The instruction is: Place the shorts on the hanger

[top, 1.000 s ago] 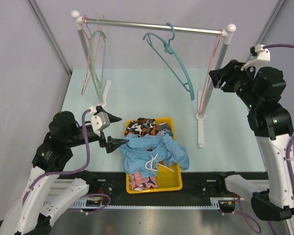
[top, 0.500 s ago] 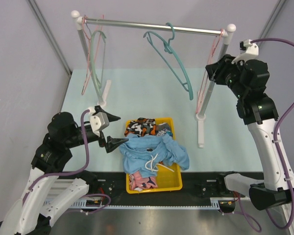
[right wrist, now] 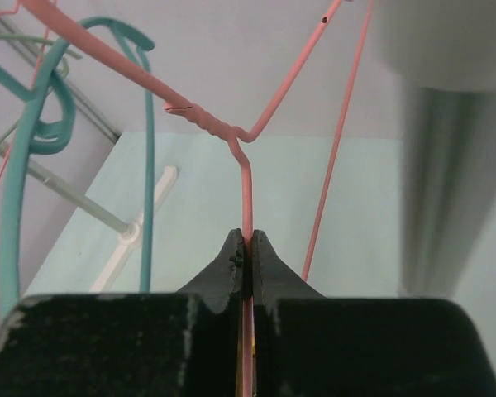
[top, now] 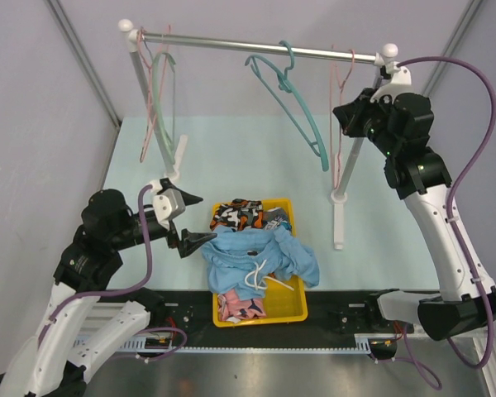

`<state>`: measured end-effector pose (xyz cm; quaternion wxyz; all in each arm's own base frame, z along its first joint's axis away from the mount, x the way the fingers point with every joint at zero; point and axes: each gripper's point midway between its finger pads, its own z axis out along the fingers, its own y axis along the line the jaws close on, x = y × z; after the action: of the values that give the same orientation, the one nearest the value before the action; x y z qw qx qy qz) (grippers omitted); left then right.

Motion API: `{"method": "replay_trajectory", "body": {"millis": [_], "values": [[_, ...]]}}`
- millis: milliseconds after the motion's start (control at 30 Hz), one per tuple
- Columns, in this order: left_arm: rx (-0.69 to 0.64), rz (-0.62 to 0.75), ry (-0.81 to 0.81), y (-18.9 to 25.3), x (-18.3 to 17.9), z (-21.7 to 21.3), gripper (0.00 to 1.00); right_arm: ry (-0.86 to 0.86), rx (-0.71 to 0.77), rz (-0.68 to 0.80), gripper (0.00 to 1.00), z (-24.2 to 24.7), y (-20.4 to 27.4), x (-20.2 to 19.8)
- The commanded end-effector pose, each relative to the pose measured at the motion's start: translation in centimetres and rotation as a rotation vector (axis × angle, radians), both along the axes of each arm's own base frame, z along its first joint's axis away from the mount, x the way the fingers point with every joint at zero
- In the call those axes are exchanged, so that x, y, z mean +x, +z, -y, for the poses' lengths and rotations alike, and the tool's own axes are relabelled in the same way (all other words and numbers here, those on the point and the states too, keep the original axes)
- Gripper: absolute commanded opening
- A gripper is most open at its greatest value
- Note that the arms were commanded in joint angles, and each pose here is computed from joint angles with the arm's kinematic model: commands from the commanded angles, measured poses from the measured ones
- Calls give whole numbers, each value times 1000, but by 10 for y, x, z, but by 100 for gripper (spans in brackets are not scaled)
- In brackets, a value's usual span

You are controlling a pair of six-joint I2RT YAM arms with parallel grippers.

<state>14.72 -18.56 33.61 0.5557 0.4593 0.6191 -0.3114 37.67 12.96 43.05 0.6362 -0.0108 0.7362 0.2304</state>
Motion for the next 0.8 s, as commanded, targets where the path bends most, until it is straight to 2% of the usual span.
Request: {"method": "replay_trajectory", "body": {"millis": [0, 200, 533, 767], "values": [[-8, 26, 3, 5, 4, 1, 92, 125, -43, 89, 0, -33, 20, -5], [-8, 17, 6, 5, 5, 2, 92, 203, -68, 98, 0, -62, 15, 1], [2, 8, 22, 4, 6, 0, 92, 405, -115, 176, 0, -143, 26, -4], [-1, -4, 29, 3, 6, -1, 92, 399, -121, 201, 0, -149, 39, -4]]}}
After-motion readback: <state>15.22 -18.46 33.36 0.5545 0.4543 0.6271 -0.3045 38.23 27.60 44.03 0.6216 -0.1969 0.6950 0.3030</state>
